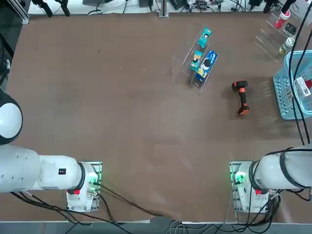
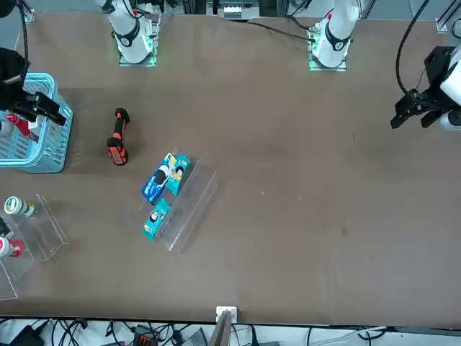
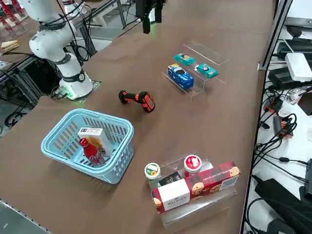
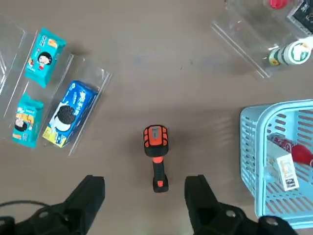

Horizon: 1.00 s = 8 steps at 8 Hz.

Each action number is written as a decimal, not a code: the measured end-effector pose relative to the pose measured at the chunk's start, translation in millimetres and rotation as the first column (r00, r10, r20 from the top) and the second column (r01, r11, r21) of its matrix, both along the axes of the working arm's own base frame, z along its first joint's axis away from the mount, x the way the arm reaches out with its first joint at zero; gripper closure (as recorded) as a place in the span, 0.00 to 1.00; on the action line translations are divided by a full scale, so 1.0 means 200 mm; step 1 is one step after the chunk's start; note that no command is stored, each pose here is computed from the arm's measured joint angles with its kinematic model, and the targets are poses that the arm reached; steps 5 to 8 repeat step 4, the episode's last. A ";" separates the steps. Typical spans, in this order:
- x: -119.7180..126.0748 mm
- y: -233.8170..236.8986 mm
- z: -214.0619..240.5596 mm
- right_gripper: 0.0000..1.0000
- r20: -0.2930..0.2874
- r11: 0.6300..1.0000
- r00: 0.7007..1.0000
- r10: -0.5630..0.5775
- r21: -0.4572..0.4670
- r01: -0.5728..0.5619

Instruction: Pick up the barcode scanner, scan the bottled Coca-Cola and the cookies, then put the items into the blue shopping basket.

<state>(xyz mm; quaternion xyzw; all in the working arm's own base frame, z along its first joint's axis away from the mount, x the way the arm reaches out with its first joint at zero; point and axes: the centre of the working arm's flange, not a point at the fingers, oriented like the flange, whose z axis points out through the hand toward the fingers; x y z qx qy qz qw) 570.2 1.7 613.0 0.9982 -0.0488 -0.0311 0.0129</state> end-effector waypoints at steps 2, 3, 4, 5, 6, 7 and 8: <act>0.01 0.01 0.00 0.00 0.010 1.000 1.000 0.002 0.001 -0.002; 0.01 0.02 0.00 0.00 0.011 1.000 1.000 0.003 0.001 -0.003; 0.01 0.02 0.01 0.00 0.012 1.000 1.000 0.003 0.003 -0.003; 0.01 0.02 0.01 0.00 0.012 1.000 1.000 0.003 0.003 -0.003; 0.01 0.02 0.01 0.00 0.012 1.000 1.000 0.003 0.003 -0.003; 0.01 0.02 0.01 0.00 0.012 1.000 1.000 0.003 0.003 -0.003; 0.01 0.02 0.01 0.00 0.012 1.000 1.000 0.003 0.003 -0.003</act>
